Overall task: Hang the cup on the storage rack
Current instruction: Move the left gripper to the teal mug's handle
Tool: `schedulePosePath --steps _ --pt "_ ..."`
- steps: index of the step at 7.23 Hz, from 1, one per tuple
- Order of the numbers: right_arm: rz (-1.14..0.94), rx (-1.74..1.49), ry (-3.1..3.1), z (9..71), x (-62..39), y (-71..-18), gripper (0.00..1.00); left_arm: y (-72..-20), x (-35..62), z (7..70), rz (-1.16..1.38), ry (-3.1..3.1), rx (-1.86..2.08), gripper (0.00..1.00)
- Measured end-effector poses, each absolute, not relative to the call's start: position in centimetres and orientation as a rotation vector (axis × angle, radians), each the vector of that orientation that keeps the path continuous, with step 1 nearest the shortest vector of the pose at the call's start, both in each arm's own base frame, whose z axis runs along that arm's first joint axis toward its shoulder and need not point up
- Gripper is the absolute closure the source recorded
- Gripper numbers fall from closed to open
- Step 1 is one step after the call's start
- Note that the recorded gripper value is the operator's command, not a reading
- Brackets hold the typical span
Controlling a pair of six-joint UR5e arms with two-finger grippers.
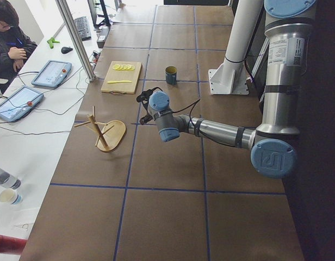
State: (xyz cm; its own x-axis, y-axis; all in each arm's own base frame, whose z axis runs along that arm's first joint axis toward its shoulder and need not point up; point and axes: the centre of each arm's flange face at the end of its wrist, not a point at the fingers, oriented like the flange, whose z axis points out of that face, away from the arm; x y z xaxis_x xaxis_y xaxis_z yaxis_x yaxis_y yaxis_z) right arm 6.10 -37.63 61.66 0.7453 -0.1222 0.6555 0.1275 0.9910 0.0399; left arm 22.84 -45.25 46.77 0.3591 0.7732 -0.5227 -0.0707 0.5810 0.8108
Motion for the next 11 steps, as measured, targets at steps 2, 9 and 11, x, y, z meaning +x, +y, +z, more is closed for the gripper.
schedulePosePath --steps 2,9,11 --pt "-0.137 -0.008 -0.717 61.7 6.1 -37.6 0.00 -41.6 32.1 44.4 0.578 1.073 0.928 0.00" --pt "-0.136 -0.010 -0.717 61.8 6.1 -37.7 0.00 -33.5 55.7 33.3 0.603 1.194 1.066 0.00" --pt "-0.135 -0.010 -0.717 61.8 6.1 -37.7 0.00 -32.9 57.5 32.7 0.615 1.204 1.059 0.01"
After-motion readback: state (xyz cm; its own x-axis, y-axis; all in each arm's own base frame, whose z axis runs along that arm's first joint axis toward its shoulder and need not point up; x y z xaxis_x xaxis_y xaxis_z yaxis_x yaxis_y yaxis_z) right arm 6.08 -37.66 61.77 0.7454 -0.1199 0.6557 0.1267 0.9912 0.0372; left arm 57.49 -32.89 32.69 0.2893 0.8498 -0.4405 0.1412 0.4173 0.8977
